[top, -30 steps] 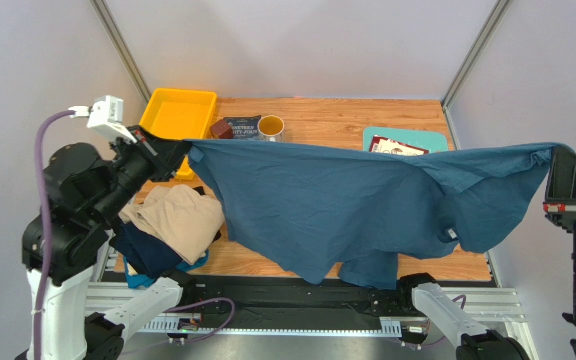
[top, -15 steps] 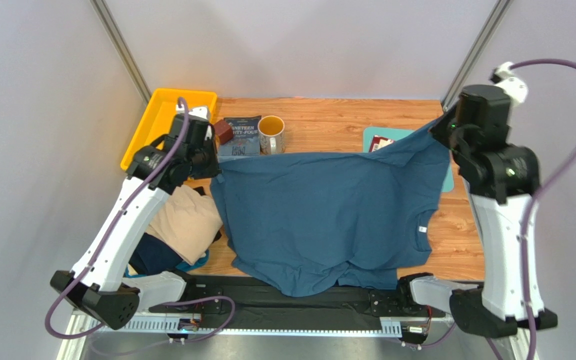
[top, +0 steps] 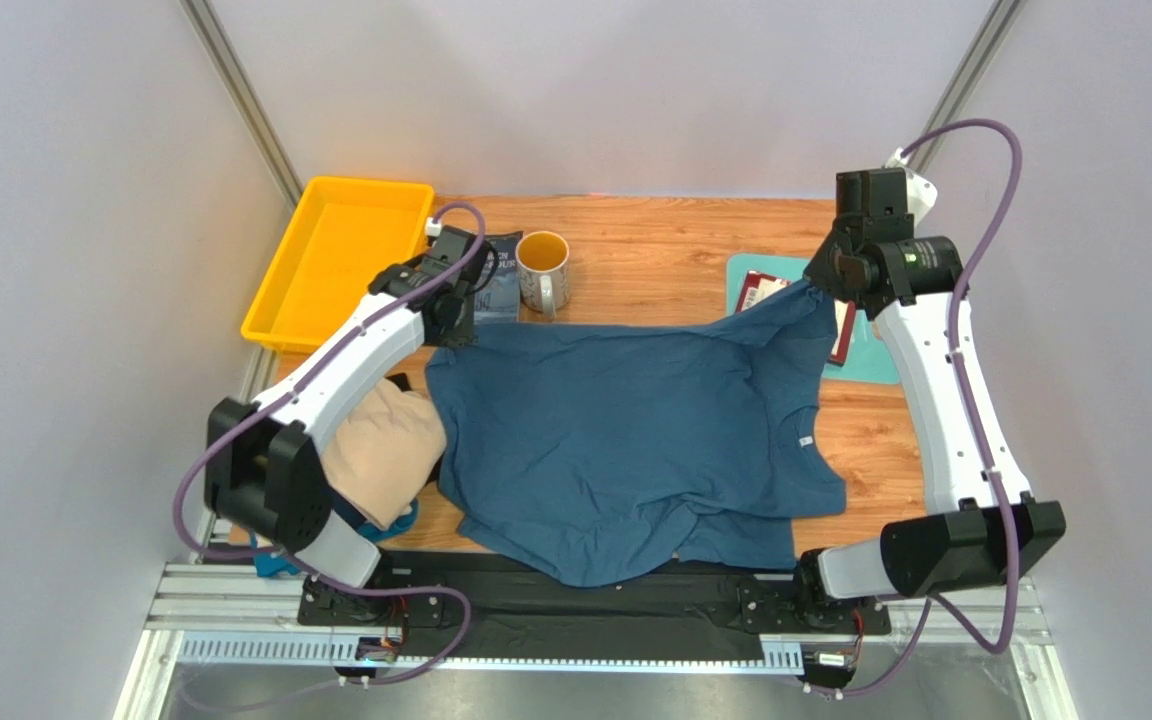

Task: Fold and stack the t-shirts
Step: Flatten out the tshirt, then fold the flattened tshirt in 1/3 of the way

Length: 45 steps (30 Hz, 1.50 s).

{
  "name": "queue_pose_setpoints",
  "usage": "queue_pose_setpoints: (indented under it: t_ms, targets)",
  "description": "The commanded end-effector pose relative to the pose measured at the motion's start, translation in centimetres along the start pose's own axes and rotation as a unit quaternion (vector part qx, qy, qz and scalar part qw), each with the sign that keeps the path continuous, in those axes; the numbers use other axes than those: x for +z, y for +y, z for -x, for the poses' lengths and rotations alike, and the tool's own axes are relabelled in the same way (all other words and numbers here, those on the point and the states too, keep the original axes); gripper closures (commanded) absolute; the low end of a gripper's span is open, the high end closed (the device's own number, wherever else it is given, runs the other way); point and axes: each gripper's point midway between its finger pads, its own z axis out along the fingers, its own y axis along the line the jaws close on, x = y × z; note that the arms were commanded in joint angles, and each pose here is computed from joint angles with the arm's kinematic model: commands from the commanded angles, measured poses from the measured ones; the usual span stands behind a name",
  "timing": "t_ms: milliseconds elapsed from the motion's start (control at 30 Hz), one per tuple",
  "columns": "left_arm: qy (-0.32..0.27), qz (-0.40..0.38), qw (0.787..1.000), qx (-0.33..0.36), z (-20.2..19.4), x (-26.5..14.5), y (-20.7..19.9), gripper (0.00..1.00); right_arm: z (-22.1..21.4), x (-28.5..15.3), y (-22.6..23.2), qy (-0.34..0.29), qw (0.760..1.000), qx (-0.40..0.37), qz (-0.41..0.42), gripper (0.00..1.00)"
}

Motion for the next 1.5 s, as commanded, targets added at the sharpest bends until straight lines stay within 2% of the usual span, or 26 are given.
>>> queue_pose_setpoints:
  t_ms: [0,400,600,833,967,1133,1267,1467]
  targets:
    - [-0.058,-0.002,0.998,0.011,4.4,1.5,-1.1,1.0,2.2,1.5,1.1,-0.03,0.999,0.001,0.016,1.0]
    - [-0.051,0.018,0.998,0.032,9.0,7.0,-1.3,1.0,3.7,7.4,0.8,-0.003,1.0,-0.012,-0.007,1.0]
    - [-0.032,0.001,0.998,0.056,9.1,9.0,-2.6,1.0,3.9,9.3,2.0,0.012,1.0,-0.027,0.002,1.0]
    - [0.019,-0.025,0.997,0.076,6.1,10.0,-3.3,1.0,3.5,9.1,2.1,0.028,0.998,-0.049,0.009,1.0]
    - [0.011,-0.036,0.996,0.077,5.5,8.1,-2.8,1.0,1.7,7.9,1.9,0.063,0.996,-0.059,0.027,1.0]
    - [0.02,-0.102,0.991,0.08,4.2,5.1,-3.8,1.0,-0.6,6.0,1.8,0.089,0.993,-0.049,0.055,1.0]
    - [0.069,-0.141,0.985,0.07,1.1,3.6,-4.5,1.0,-2.8,4.5,0.9,0.121,0.99,-0.043,0.059,1.0]
    - [0.137,-0.144,0.977,0.077,-2.6,3.4,-4.3,1.0,-6.0,3.7,0.3,0.173,0.982,-0.039,0.068,1.0]
